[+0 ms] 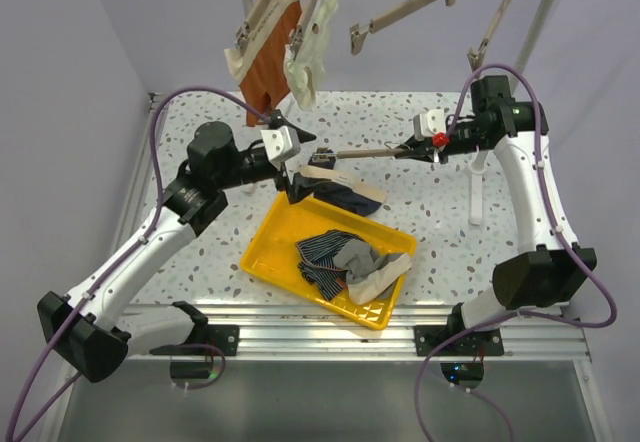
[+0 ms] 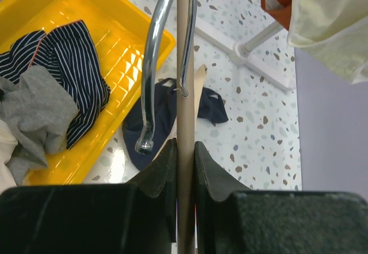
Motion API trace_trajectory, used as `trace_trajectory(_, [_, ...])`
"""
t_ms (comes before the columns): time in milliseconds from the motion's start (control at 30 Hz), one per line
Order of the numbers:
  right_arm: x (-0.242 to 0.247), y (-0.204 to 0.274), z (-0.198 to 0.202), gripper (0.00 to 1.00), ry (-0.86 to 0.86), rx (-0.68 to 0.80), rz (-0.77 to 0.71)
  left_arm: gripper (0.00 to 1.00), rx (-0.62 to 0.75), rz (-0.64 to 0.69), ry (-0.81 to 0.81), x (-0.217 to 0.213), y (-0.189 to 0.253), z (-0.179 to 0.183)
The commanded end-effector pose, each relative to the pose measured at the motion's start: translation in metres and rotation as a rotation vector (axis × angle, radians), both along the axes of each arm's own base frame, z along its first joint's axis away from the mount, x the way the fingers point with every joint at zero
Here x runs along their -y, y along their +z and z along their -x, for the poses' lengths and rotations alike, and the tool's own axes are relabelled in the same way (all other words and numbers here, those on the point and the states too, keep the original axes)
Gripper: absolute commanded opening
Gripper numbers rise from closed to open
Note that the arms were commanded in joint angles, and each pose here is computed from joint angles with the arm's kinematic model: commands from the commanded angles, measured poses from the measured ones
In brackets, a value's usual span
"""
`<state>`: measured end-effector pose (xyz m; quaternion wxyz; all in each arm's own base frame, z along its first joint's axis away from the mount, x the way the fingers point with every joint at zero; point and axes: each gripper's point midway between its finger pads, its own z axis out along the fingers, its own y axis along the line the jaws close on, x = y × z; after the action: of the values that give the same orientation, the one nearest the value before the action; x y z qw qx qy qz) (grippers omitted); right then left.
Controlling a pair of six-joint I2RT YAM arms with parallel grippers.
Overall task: Remove the underwear clipped to the hanger
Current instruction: Place the hanger at the clothesline.
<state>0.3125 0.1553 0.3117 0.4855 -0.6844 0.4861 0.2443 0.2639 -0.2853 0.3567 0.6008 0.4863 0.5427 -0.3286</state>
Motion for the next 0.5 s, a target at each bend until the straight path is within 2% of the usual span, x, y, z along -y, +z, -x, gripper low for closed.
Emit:
trace_trajectory(0, [-0.015, 0.016, 0.039, 0.0, 0.087, -0.096, -0.09, 0.98, -0.031, 0.171, -0.024, 0.004, 0.026, 0.008])
trace_trajectory(33, [-0.017, 0.017, 0.042, 0.0, 0.096, -0.108, -0.099, 0.98, 0.035, 0.23, -0.019, 0.001, 0.042, 0.009])
trace_trajectory(67, [-0.02, 0.016, 0.048, 0.0, 0.111, -0.131, -0.107, 0.97, -0.026, 0.262, -0.017, 0.002, 0.03, 0.011])
trace_trajectory(100, [-0.025, 0.021, 0.052, 0.0, 0.122, -0.143, -0.142, 0.97, -0.02, 0.294, -0.008, 0.0, 0.031, 0.012])
trace_trajectory(133, [-0.026, 0.022, 0.054, 0.0, 0.122, -0.162, -0.158, 0.97, 0.044, 0.364, 0.007, -0.006, 0.049, 0.014])
trace_trajectory(167, [-0.028, 0.025, 0.055, 0.0, 0.125, -0.176, -0.177, 0.97, 0.007, 0.379, 0.012, -0.006, 0.036, 0.015])
trace_trajectory(267, [-0.033, 0.033, 0.059, 0.0, 0.133, -0.206, -0.221, 0.95, 0.016, 0.44, 0.04, -0.011, 0.037, 0.015])
trace_trajectory(467, [-0.053, 0.029, 0.079, 0.0, 0.201, -0.267, -0.226, 0.88, 0.111, 0.555, 0.075, -0.016, 0.053, 0.014])
